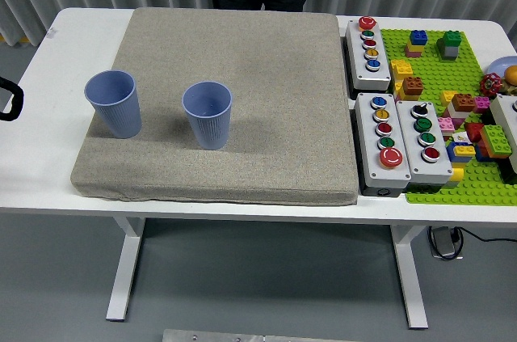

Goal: Pick cup pour cup place

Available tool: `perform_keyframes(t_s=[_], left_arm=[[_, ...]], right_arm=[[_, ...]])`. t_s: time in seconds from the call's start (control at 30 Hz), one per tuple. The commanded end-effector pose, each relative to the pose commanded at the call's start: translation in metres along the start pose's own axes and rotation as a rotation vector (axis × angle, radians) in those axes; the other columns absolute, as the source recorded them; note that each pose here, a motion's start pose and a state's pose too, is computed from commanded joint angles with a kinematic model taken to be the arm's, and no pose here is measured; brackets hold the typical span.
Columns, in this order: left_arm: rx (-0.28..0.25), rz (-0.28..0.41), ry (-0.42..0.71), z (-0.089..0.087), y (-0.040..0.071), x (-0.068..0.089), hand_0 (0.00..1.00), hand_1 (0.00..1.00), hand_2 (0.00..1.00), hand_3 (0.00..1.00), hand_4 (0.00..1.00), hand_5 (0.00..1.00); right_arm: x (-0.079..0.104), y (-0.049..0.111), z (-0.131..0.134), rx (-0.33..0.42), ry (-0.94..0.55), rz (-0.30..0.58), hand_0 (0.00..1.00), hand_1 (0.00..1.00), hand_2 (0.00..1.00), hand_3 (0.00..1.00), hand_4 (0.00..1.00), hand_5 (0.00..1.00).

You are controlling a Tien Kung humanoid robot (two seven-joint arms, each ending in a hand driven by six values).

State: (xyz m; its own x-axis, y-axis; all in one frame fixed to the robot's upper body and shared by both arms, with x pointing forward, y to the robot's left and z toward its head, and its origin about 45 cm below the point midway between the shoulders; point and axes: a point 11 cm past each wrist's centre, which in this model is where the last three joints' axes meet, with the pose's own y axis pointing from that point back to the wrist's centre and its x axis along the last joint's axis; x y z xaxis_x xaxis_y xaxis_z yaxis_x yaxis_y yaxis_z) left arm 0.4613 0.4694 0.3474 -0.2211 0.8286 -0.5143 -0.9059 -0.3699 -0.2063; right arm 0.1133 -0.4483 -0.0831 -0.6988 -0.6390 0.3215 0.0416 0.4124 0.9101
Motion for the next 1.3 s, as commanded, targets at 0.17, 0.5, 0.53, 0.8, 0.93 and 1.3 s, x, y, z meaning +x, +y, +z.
perform_keyframes(t_s=[0.17,0.5,0.53,0.8,0.93,1.3], left_arm=[[-0.009,-0.007,-0.004,0.005,-0.003,-0.004,0.858,0.865,0.989,0.998,0.998,0.695],[-0.021,-0.003,-0.036,0.012,-0.008,-0.005,0.857,0.865,0.989,0.998,0.998,0.710],[-0.024,-0.004,-0.041,0.012,-0.008,-0.006,0.859,0.866,0.989,0.998,0.998,0.712],[-0.039,-0.001,-0.051,0.019,-0.010,-0.006,0.858,0.867,0.990,0.998,0.998,0.728],[-0.041,0.006,-0.051,0.020,-0.010,-0.003,0.858,0.866,0.989,0.998,0.997,0.731],[-0.058,0.003,-0.065,0.025,-0.008,-0.002,0.858,0.866,0.988,0.998,0.992,0.735]], right_arm=[[0.003,-0.001,0.000,0.003,-0.006,-0.006,0.680,0.628,0.588,0.577,0.002,0.207],[0.013,-0.004,0.001,0.009,-0.045,-0.005,0.681,0.628,0.588,0.581,0.002,0.221],[0.013,-0.004,0.001,0.008,-0.044,-0.005,0.681,0.628,0.589,0.580,0.002,0.217],[0.019,-0.006,0.005,-0.011,-0.048,-0.010,0.681,0.628,0.589,0.580,0.002,0.231],[0.017,-0.006,0.005,-0.011,-0.046,-0.009,0.682,0.629,0.589,0.579,0.002,0.254],[0.015,-0.005,0.005,-0.014,-0.039,-0.007,0.681,0.629,0.589,0.579,0.002,0.287]])
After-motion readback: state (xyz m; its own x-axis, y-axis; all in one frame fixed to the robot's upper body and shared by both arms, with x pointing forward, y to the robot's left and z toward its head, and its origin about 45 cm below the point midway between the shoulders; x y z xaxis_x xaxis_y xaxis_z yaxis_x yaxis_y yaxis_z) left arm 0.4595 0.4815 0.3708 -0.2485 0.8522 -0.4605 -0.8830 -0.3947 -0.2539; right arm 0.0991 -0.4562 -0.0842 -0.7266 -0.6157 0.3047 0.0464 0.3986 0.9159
